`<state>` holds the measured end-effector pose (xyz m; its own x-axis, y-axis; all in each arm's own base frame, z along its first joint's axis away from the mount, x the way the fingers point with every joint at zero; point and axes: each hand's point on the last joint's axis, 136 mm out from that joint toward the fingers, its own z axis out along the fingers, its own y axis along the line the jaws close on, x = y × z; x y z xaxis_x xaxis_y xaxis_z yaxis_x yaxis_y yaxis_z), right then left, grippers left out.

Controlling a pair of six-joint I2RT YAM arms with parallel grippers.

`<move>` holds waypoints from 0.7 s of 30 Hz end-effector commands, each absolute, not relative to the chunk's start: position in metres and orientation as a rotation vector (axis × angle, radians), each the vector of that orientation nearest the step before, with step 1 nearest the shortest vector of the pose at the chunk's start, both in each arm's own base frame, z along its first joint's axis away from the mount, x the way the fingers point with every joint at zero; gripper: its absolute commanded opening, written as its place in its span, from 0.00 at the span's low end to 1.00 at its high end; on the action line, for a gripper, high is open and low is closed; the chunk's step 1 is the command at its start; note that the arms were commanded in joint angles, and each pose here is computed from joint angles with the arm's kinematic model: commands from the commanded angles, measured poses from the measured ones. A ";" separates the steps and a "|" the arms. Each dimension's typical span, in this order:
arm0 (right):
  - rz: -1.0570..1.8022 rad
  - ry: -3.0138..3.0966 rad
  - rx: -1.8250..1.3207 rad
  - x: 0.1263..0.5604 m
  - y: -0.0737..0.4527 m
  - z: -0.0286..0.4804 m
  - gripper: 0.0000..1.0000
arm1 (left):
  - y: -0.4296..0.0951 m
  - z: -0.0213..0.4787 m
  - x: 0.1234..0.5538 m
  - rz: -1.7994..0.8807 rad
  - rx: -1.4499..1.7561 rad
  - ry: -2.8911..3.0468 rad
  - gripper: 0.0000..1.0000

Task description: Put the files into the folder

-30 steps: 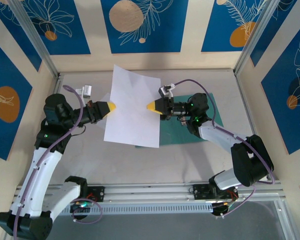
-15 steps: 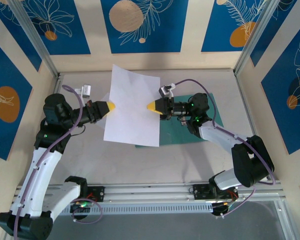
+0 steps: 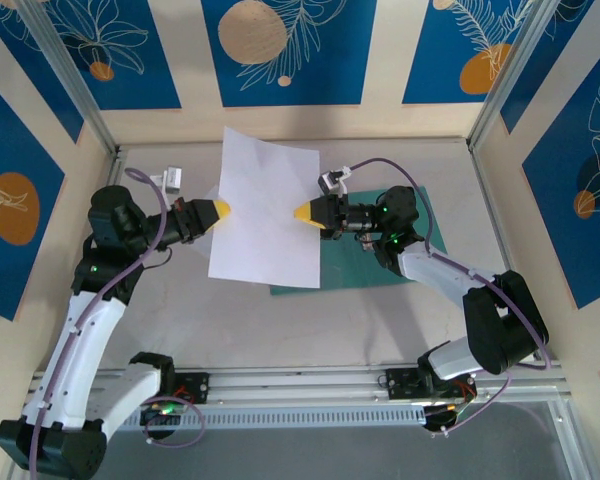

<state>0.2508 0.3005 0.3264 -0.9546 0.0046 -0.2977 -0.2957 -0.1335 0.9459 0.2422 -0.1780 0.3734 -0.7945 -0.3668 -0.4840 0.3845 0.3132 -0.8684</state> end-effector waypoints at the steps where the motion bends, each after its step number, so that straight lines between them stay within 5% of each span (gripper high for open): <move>1: 2.178 1.897 -0.336 0.253 0.298 0.327 0.50 | -0.176 0.377 0.243 -1.541 0.027 1.934 0.00; 18: 2.156 1.907 -0.325 0.256 0.296 0.323 0.47 | -0.174 0.374 0.240 -1.526 0.026 1.947 0.00; 21: 2.154 1.907 -0.335 0.255 0.297 0.324 0.35 | -0.174 0.371 0.241 -1.537 0.017 1.948 0.00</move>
<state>0.2548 0.2987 0.3214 -0.9506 0.0169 -0.3100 -0.3098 -0.1175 0.9435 0.2433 -0.1763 0.3711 -0.7950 -0.3712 -0.4798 0.3770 0.3175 -0.8701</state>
